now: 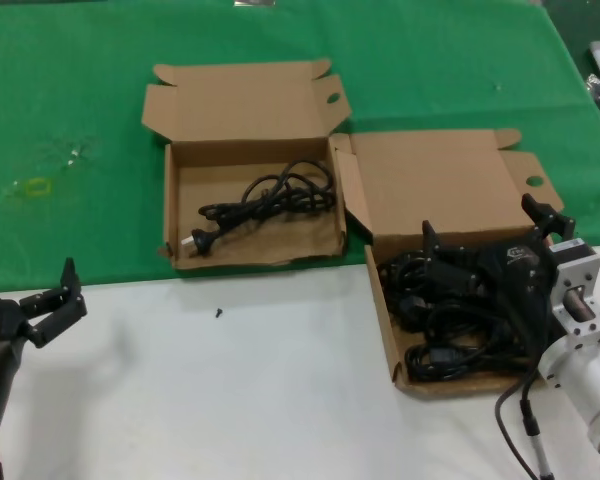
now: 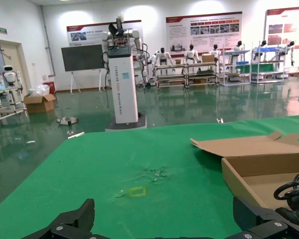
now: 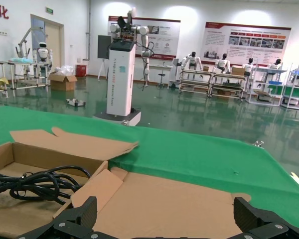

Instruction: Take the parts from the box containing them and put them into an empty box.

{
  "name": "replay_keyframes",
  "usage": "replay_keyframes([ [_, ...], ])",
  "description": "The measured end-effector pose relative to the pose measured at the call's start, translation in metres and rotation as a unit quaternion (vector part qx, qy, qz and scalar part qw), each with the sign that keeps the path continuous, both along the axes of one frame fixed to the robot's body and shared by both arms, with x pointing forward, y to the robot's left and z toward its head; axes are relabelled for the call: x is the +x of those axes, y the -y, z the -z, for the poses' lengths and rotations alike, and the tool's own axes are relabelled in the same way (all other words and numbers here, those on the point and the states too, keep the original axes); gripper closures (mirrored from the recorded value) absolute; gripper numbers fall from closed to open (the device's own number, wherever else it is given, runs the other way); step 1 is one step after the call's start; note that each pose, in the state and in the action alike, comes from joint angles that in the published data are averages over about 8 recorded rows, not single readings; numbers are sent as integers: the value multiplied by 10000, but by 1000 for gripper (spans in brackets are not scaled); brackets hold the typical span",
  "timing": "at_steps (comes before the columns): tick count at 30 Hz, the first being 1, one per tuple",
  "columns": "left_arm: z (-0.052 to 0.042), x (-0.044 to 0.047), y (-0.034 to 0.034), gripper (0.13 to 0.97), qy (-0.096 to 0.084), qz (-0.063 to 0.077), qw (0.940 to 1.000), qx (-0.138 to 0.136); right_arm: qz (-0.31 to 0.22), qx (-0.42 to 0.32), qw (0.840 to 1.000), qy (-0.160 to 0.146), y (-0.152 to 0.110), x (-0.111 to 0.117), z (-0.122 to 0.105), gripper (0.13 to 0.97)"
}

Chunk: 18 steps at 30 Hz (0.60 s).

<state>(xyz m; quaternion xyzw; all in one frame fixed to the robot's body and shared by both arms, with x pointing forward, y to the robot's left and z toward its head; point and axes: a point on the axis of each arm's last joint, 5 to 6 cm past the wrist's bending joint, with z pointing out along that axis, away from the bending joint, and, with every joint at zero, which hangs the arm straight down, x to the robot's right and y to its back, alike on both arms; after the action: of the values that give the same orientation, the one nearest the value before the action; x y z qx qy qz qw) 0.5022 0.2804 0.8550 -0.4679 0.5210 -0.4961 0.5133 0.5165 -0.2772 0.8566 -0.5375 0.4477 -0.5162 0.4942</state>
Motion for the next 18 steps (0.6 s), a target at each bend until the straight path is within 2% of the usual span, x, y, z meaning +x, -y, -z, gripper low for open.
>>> replay_keyframes([
  [18, 0, 0, 0, 132, 0, 0, 10000, 0, 0, 0, 10000, 0, 0, 0, 0, 130],
])
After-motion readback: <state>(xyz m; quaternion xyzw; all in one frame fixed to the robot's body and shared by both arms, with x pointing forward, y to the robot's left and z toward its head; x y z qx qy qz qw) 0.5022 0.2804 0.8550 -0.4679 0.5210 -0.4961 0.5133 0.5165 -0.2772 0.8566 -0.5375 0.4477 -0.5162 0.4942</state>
